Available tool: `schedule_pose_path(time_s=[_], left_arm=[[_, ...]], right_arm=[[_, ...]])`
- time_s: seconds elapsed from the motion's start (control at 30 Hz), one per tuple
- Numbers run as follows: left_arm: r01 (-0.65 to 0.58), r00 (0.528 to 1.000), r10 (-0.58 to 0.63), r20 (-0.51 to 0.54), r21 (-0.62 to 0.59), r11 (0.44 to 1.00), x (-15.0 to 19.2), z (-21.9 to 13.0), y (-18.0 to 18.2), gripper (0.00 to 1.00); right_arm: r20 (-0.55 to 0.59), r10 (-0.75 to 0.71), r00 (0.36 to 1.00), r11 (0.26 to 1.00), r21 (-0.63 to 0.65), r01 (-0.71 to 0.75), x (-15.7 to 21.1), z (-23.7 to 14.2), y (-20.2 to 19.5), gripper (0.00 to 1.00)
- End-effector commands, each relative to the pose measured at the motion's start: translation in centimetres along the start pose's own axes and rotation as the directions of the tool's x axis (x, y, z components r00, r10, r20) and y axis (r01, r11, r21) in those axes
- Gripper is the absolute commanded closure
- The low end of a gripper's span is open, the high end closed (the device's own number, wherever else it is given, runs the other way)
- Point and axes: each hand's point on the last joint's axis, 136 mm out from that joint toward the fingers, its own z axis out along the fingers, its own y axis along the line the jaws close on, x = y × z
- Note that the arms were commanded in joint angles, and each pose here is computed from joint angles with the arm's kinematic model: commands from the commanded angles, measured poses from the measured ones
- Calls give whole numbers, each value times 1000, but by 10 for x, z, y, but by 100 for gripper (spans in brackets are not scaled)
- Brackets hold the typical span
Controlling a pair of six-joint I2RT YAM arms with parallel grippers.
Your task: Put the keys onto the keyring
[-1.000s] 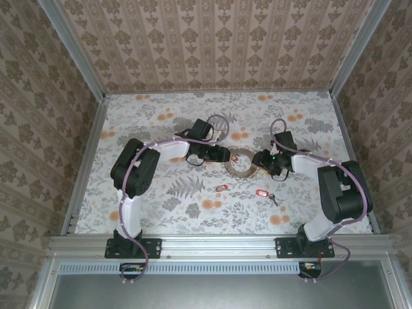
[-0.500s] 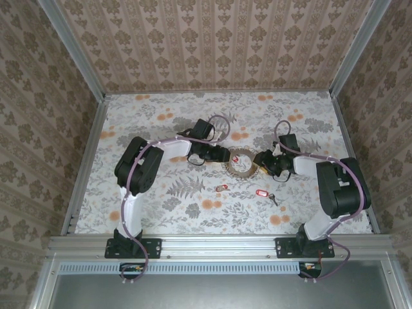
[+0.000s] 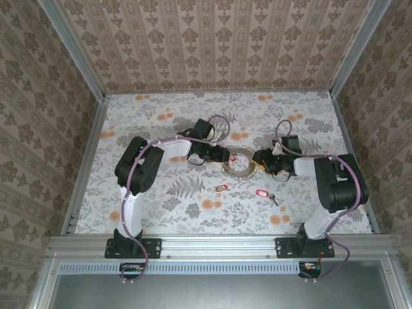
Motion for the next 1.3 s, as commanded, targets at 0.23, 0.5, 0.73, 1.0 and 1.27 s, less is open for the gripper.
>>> schedule_pose_path(time_s=[0.23, 0.5, 0.73, 1.0, 1.27], left_arm=[[44, 997, -44, -59, 1, 999, 19, 19, 18, 58], [78, 996, -77, -51, 21, 997, 20, 21, 23, 58], [87, 996, -86, -35, 32, 996, 17, 18, 24, 58], [72, 997, -74, 28, 51, 996, 2, -4, 13, 55], [63, 980, -70, 184, 45, 997, -22, -52, 1, 34]], right_arm=[[-40, -45, 998, 999, 9, 45, 9, 15, -13, 55], [-44, -85, 995, 996, -34, 84, 5, 16, -2, 59], [-42, -102, 994, 993, -60, 99, 4, 15, 5, 70], [-3, -109, 994, 992, -64, 108, 0, 3, 12, 85], [50, -99, 994, 984, -146, 105, -4, -21, 37, 88]])
